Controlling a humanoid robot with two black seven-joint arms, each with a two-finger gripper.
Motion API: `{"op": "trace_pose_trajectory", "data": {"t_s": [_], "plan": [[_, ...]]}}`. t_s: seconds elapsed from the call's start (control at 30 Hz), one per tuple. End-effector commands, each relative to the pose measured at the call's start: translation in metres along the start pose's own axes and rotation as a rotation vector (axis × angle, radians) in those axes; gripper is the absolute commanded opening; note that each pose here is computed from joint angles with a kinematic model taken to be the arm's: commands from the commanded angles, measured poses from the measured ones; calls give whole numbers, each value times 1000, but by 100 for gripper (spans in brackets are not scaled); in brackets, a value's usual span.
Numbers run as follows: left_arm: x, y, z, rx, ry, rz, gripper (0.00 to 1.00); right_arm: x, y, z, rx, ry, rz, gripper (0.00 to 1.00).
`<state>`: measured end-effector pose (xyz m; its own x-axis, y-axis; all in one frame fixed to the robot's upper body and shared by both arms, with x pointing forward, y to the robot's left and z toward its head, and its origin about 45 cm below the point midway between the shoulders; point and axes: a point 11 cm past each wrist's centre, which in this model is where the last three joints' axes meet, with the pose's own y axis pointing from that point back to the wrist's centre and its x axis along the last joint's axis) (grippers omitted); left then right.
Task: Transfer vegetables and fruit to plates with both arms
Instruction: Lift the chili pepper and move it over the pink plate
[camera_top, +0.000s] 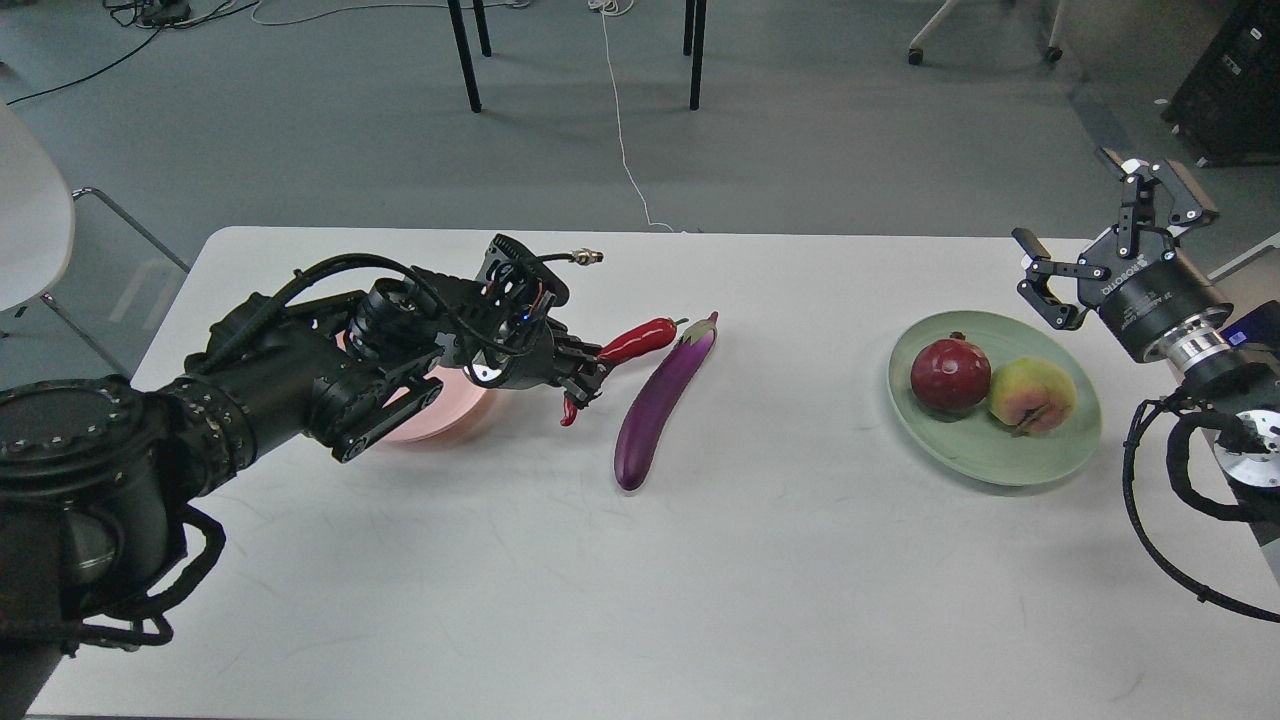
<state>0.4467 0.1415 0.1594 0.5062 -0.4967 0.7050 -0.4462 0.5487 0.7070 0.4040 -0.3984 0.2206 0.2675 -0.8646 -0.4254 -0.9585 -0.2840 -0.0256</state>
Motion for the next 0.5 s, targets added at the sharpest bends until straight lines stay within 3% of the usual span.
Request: {"op": "trace_pose_trajectory", "data": {"t_s": [0.0, 0.1, 0.27, 0.47], "plan": [[25, 15, -14, 16, 58, 69, 13, -1, 0, 1, -1, -2, -2, 99], [27, 43, -49, 79, 122, 99, 14, -1, 0, 2, -4, -3, -3, 99], [-4, 90, -109, 217, 220, 82, 14, -1, 0, 2, -5, -3, -3, 99], [-52, 113, -133, 281, 282, 31, 14, 0, 1, 5, -9, -7, 0, 99]]}}
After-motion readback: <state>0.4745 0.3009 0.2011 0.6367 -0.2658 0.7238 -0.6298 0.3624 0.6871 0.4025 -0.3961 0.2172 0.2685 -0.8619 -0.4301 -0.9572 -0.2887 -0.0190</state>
